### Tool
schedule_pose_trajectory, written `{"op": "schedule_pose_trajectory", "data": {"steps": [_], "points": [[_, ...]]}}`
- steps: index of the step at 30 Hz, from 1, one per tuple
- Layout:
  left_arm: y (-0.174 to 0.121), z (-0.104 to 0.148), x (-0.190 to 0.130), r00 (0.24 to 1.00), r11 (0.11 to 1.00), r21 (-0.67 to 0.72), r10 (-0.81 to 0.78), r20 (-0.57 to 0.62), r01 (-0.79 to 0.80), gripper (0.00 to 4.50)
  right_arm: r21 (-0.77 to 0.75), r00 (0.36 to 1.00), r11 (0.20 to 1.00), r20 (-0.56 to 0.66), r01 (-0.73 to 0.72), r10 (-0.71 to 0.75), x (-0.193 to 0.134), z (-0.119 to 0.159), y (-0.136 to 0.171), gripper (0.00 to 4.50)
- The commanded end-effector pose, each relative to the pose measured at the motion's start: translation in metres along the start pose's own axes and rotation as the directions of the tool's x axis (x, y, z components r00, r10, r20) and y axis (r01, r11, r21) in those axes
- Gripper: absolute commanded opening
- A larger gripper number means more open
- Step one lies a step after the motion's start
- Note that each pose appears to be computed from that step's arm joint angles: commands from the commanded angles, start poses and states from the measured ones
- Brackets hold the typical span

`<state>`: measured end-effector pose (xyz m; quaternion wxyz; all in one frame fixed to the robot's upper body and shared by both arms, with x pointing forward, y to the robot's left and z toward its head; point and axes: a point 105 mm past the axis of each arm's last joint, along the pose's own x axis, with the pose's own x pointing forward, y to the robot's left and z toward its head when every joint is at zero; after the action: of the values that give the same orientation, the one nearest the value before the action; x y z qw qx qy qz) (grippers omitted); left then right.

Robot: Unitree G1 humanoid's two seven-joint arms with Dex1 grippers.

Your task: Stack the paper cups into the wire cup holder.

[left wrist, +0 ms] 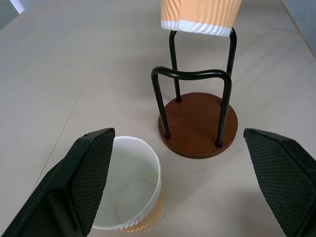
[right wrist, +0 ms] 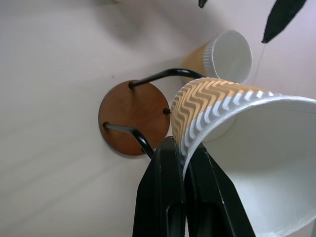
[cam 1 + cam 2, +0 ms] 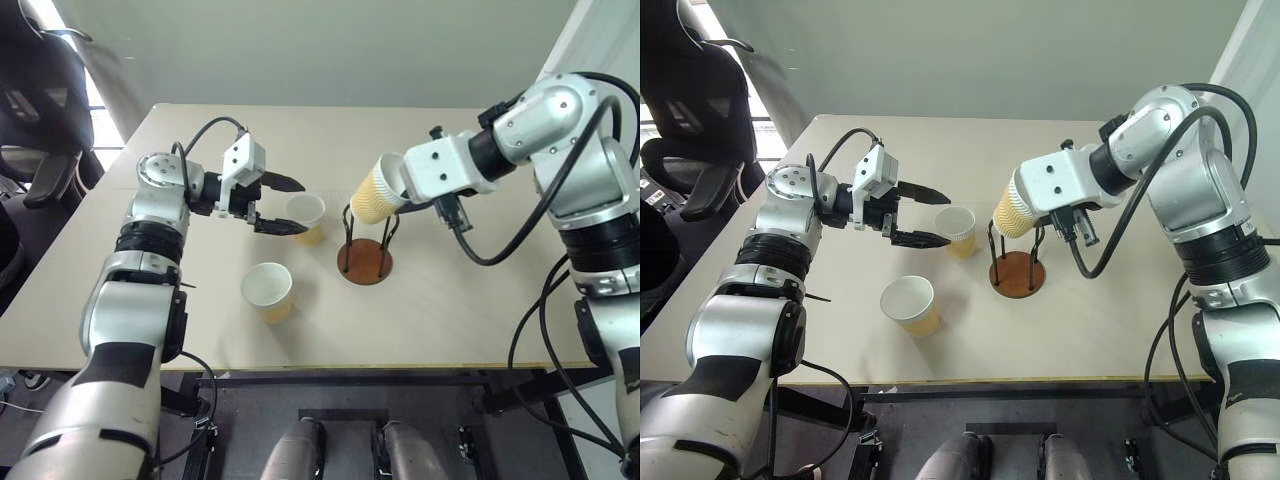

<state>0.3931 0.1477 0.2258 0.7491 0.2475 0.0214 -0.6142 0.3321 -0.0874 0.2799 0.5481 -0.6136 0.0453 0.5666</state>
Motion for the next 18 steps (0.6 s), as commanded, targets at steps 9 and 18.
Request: {"op": "schedule_pose_trajectory", "data": {"steps": [9, 18], "points": [[0.0026, 0.0094, -0.0073, 1.0, 0.999, 0.036, 0.012, 0.021, -0.013, 4.5, -0.05, 1.0, 0.999, -0.002, -0.002, 0.002, -0.0004, 0.007, -0.0008, 0.02], [0.0035, 0.0094, -0.0089, 1.0, 0.999, 0.038, 0.021, 0.018, -0.022, 4.5, -0.061, 1.0, 0.998, -0.023, -0.013, 0.012, 0.0025, 0.0012, -0.0004, 0.02]]}}
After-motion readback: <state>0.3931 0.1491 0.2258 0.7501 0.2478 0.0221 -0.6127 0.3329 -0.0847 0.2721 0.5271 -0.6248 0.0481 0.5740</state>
